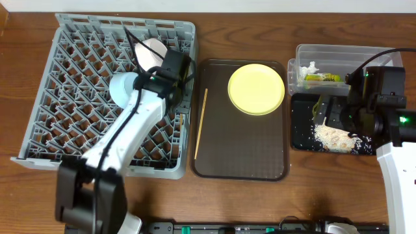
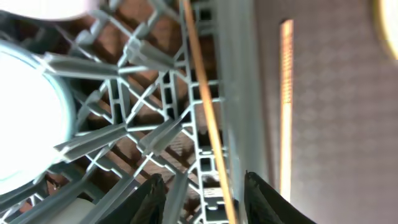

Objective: Sort waste into correct bins and load items into the dishwasher
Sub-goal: 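Return the left gripper to the tray and grasp the second chopstick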

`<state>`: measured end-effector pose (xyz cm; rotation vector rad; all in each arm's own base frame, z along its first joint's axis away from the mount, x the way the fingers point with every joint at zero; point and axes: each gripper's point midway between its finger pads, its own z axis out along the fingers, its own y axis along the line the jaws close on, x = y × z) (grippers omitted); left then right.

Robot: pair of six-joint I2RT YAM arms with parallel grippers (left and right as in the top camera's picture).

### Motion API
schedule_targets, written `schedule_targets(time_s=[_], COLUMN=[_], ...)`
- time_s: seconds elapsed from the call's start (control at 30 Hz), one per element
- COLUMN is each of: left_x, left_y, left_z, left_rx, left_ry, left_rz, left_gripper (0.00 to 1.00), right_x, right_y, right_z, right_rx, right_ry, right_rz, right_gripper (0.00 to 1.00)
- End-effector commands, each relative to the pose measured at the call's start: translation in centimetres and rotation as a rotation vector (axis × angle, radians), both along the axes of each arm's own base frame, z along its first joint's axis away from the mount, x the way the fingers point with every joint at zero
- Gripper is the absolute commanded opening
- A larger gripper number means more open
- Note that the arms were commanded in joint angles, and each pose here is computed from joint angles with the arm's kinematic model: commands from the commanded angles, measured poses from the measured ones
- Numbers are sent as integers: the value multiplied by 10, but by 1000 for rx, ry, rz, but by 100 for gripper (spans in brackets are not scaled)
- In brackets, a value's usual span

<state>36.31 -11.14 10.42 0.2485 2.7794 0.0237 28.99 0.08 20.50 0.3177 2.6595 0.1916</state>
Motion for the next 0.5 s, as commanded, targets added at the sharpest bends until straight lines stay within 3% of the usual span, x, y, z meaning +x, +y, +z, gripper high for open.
schedule_targets(time_s=[0.0, 0.1, 0.37, 0.47], left_x=[-4, -14, -29, -26], left_y=[-26, -52, -88, -87], left_z=[46, 50, 3, -21], left_rx=[-137, -230, -184, -150], left_ry=[-94, -72, 20, 63], left_rz=[-67, -124, -215, -160], left_gripper=[39, 39, 47, 49], right_x=[1, 2, 2, 2], right_y=[-3, -3, -3, -3], right_z=[7, 7, 7, 7], right_rx=[-9, -9, -9, -9], right_ry=[-21, -22, -22, -22], right_rz=[-8, -8, -8, -8], right_gripper=[93, 93, 93, 93])
